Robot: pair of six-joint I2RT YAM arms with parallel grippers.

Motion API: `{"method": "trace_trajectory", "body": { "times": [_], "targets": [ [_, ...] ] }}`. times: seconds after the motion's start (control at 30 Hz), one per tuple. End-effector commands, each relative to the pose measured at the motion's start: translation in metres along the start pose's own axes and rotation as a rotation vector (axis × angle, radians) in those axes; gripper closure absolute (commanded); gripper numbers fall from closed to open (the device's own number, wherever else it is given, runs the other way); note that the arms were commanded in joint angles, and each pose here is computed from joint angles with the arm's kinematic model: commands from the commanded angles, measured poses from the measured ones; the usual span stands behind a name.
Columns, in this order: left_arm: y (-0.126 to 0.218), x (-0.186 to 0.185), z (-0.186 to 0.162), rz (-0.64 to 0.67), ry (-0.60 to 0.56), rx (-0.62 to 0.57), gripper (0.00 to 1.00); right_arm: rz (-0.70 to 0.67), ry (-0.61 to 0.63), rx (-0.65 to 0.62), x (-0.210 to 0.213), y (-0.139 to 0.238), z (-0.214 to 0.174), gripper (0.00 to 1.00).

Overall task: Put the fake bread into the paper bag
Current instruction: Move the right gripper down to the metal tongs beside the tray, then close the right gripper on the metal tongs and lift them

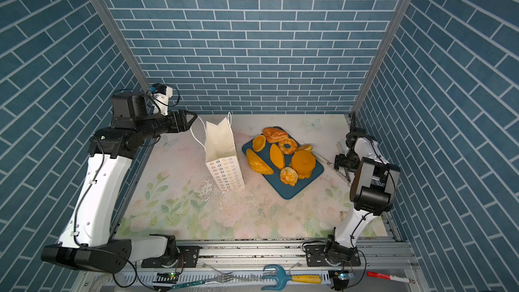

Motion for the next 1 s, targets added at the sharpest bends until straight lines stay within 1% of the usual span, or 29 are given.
{"method": "trace_trajectory", "body": {
  "times": [0.0, 0.27, 0.53, 0.73, 0.93, 0.97],
  "targets": [
    [0.003, -0.001, 0.007, -0.011, -0.031, -0.025, 0.25, 0.023, 0.036, 0.014, 0.001, -0.007, 0.009, 0.17],
    [0.003, -0.001, 0.005, -0.011, -0.039, -0.029, 0.25, 0.090, 0.041, 0.046, 0.005, -0.024, 0.017, 0.18],
    [0.003, 0.000, 0.001, -0.006, -0.033, -0.030, 0.25, 0.092, 0.003, 0.056, 0.006, -0.036, 0.025, 0.21],
    [0.003, 0.001, -0.004, -0.004, -0.022, -0.032, 0.25, 0.116, -0.087, 0.067, 0.008, -0.037, 0.023, 0.25],
    [0.003, 0.001, -0.006, -0.009, -0.015, -0.032, 0.25, 0.112, -0.269, 0.087, 0.009, -0.038, 0.021, 0.32],
    [0.003, 0.000, -0.006, -0.011, -0.016, -0.033, 0.25, 0.144, -0.294, 0.088, 0.013, -0.036, 0.021, 0.33]
  ]
}}
Point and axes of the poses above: each gripper's point midway between its finger pads, its own y axis back along the fingers, its own x axis along the line the jaws close on, z = x × y, the point moved 7 cm from there along y, back along the fingers, and after that the axes turned 6 degrees about -y, right-handed, at the moved point
